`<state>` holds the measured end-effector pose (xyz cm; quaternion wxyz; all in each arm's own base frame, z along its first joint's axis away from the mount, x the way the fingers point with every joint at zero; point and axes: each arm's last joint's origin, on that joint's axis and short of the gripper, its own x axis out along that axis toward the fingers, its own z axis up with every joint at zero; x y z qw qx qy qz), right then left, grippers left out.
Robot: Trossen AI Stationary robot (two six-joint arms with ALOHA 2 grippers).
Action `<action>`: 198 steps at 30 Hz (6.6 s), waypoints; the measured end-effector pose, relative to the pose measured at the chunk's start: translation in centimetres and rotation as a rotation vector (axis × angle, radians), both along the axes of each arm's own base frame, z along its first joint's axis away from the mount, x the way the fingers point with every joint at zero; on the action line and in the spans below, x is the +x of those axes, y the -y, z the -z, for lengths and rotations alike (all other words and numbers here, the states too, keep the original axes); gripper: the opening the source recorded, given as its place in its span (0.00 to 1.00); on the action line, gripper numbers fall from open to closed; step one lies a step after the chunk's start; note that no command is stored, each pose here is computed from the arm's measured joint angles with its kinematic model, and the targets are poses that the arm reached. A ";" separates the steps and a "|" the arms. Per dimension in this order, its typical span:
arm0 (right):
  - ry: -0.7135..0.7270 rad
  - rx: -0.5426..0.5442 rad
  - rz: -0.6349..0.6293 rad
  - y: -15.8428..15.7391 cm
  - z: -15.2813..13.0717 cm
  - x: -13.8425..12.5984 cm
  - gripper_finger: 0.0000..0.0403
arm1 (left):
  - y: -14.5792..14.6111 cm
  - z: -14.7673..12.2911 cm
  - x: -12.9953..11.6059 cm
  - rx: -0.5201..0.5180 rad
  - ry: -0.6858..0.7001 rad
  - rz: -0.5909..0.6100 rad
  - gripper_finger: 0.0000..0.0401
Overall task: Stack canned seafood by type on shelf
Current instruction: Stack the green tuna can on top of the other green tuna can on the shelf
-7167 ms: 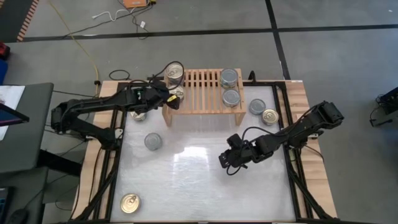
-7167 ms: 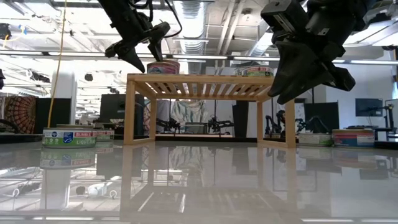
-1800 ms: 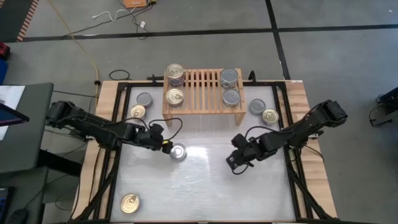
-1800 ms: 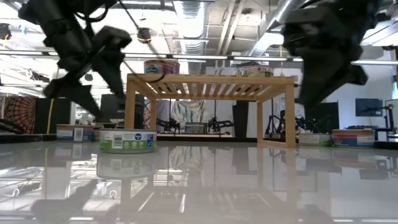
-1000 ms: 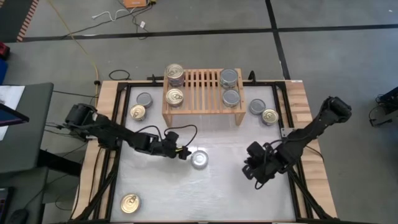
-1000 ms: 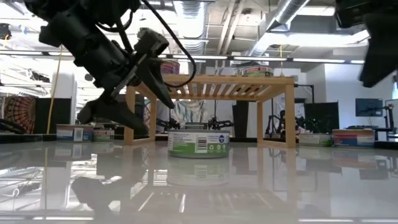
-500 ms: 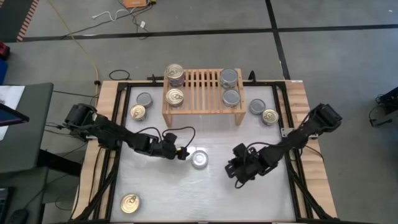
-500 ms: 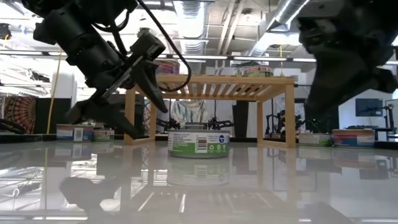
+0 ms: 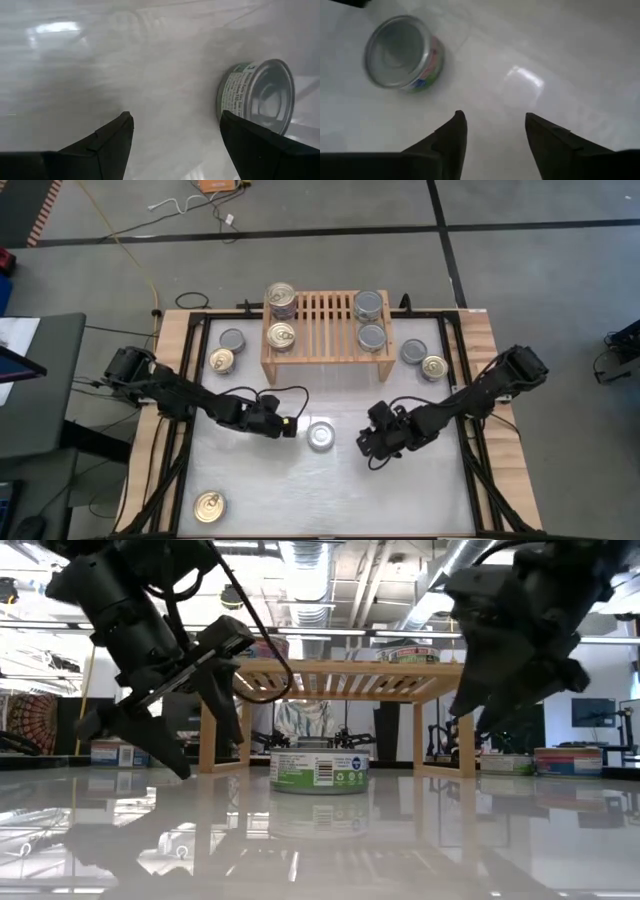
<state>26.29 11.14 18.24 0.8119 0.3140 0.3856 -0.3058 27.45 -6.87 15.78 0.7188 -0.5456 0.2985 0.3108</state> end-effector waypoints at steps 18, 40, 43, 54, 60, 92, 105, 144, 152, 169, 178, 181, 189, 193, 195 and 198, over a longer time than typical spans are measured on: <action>0.319 0.083 0.017 1.8 0.7 -1.9 0.59 | -0.3 -2.8 0.3 0.188 -0.218 0.090 0.71; 0.298 0.263 -0.139 4.1 3.4 7.3 0.42 | 0.6 0.2 2.9 0.171 -0.170 0.194 0.71; 0.246 0.241 -0.146 4.3 3.4 7.2 0.36 | 1.0 0.4 3.1 0.155 -0.147 0.203 0.71; 0.266 0.243 -0.161 3.9 3.3 7.3 0.30 | 1.2 0.6 3.6 0.156 -0.110 0.214 0.71; 0.207 0.241 -0.144 4.1 3.7 6.9 0.30 | 0.7 0.6 3.8 0.167 -0.101 0.193 0.71; 0.221 0.245 -0.122 4.0 5.0 7.6 0.06 | 0.0 0.1 4.6 0.212 -0.026 0.148 0.71; 0.192 0.246 -0.121 4.0 5.3 7.4 0.04 | 0.0 -0.8 2.3 0.123 -0.166 0.084 0.71; 0.618 -0.033 -0.447 4.2 -1.6 9.7 0.04 | 1.6 -3.0 1.3 0.097 -0.064 0.057 0.71; 0.345 0.050 -0.356 5.4 -1.2 9.9 0.04 | 1.8 -2.9 0.5 0.097 -0.120 0.025 0.71; 0.223 0.142 -0.187 7.1 0.3 8.9 0.25 | 0.3 -2.4 -0.2 0.259 -0.175 -0.134 0.71; 0.180 0.140 -0.189 7.1 0.6 8.6 0.29 | 0.0 0.9 1.1 0.248 -0.299 -0.055 0.71; 0.086 0.139 -0.195 6.8 1.2 7.8 0.29 | -0.1 1.5 2.5 0.266 -0.230 -0.016 0.71; -0.223 0.169 -0.138 4.0 2.5 4.5 0.29 | 0.0 -0.8 5.8 0.452 0.078 0.303 0.71; -0.280 0.094 -0.072 2.6 2.4 3.0 0.29 | -0.5 -0.9 6.1 0.456 0.097 0.306 0.71; -0.286 0.040 -0.071 2.1 2.3 2.6 0.29 | -0.9 -0.7 6.0 0.415 0.073 0.259 0.71; -0.256 0.032 -0.087 1.7 2.2 2.8 0.29 | -1.1 -0.3 5.6 0.340 0.036 0.188 0.71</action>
